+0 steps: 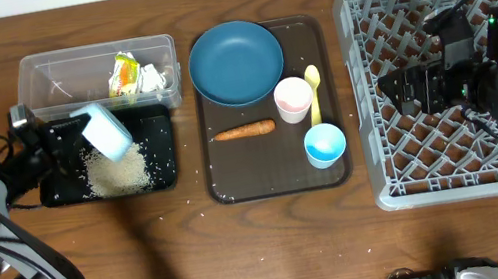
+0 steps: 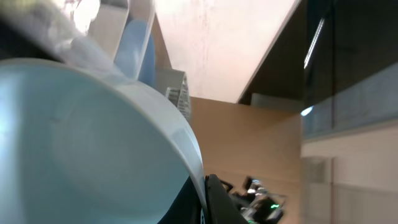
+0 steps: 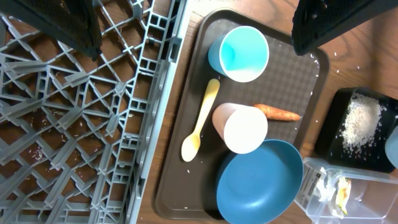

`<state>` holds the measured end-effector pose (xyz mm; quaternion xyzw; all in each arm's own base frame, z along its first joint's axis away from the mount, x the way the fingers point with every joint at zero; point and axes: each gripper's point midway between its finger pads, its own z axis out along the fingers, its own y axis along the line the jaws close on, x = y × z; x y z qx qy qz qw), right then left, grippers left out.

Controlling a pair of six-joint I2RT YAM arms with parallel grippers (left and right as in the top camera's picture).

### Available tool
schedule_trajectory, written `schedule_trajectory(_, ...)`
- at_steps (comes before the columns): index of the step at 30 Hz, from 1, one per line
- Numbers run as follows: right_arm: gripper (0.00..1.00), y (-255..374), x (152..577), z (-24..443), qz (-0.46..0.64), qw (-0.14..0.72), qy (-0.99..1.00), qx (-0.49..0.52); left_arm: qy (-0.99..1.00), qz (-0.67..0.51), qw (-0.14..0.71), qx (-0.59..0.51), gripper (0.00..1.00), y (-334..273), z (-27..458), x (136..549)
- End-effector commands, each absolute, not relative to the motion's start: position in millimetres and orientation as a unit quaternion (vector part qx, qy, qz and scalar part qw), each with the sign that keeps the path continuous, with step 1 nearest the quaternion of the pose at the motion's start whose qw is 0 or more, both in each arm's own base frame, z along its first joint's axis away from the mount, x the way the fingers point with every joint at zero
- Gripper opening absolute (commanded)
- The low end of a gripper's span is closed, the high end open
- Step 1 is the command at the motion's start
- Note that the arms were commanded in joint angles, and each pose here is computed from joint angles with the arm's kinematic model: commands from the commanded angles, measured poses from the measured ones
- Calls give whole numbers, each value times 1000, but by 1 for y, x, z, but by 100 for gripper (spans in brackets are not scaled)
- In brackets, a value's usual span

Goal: Sort waste into correct bins and load items into the dishwasher rack
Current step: 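Carry rice bowl left and tip rice onto black tray, then return emptied light-blue bowl to brown tray with left gripper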

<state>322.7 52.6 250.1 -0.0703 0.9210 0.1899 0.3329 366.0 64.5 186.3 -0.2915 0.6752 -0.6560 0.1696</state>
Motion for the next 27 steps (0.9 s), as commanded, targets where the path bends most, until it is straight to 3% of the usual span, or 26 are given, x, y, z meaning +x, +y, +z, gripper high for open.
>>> schedule_trajectory(1, 95, 51, 323, 257, 186, 343, 918, -75, 664, -670, 159, -293, 6, 59, 200, 365)
schedule_trajectory(15, 96, 51, 324, 257, 186, 344, 917, -75, 732, -618, 205, -201, 6, 26, 215, 371)
schedule_trajectory(23, 95, 51, 324, 257, 186, 343, 918, -76, 888, -349, 241, -176, 6, 2, 193, 368)
schedule_trajectory(27, 95, 51, 323, 257, 186, 343, 918, -75, 948, -125, 258, -140, 6, 2, 179, 360)
